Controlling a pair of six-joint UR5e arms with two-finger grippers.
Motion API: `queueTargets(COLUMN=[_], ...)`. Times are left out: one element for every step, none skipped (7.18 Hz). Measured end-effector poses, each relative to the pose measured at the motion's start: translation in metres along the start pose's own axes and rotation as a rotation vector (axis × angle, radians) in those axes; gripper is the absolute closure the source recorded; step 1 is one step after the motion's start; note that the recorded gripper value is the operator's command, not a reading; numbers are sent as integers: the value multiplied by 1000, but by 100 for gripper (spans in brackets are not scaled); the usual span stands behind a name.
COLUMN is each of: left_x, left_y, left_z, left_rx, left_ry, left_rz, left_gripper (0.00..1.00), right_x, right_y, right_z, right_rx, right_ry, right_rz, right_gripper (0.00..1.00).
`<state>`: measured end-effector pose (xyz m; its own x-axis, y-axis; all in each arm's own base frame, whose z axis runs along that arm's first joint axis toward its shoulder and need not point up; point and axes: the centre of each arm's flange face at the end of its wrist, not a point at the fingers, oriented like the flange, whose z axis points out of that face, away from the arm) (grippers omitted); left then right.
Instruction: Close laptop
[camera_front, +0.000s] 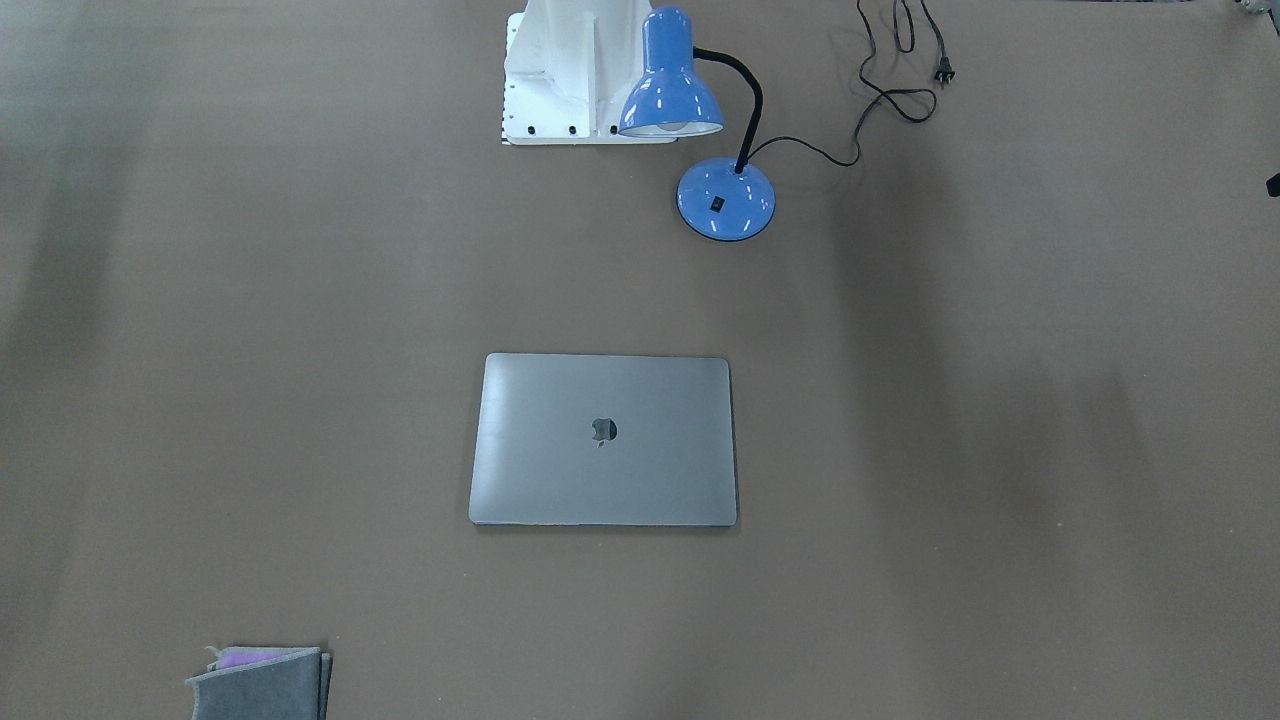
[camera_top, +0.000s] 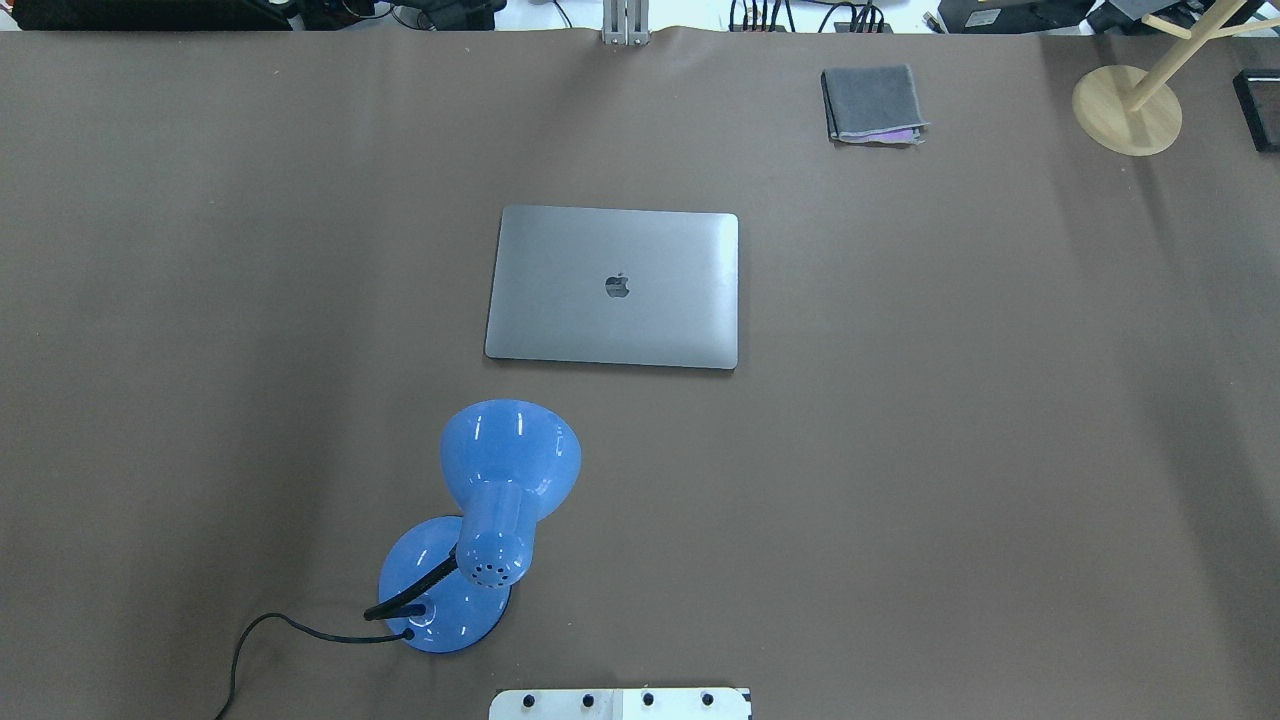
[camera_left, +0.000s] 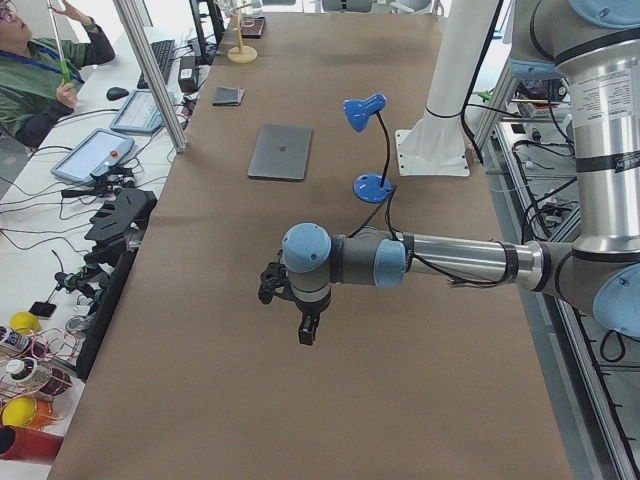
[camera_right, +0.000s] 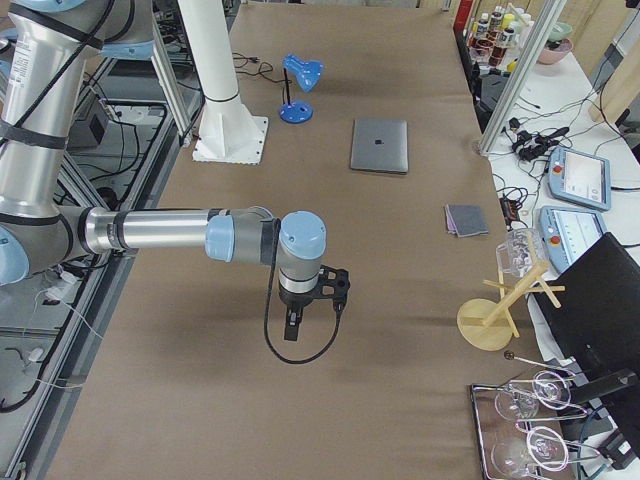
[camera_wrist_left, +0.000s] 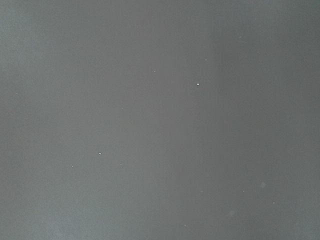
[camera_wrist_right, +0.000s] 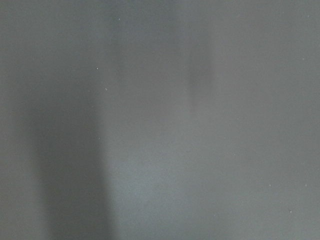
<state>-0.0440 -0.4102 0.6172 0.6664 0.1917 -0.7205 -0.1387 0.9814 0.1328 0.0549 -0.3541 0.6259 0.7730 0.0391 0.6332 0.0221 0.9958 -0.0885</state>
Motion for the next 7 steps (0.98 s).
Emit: queueTargets(left_x=[0, 1, 1, 1, 1, 1, 1], left_y=[0, 0, 0, -1, -2, -2, -2], left_z=[0, -1, -1, -1, 0, 0, 0], left_rx=[1, 2, 2, 2, 2, 2, 1], left_ry=[0, 0, 0, 0, -1, -1, -1], left_rz=[1, 2, 3, 4, 4, 4, 3], left_gripper=[1, 1, 1, 1, 1, 1, 1], right_x=[0, 0, 1, 1, 1, 1, 1], right_y=[0, 1, 1, 2, 2, 2, 3], right_z=[0, 1, 1, 2, 2, 2, 2], right_rx=[-1, -2, -3, -4, -4, -4, -4], right_ry=[0, 0, 0, 0, 0, 0, 0], right_rz=[1, 1, 1, 3, 3, 3, 3], right_gripper=[0, 0, 0, 0, 0, 0, 0])
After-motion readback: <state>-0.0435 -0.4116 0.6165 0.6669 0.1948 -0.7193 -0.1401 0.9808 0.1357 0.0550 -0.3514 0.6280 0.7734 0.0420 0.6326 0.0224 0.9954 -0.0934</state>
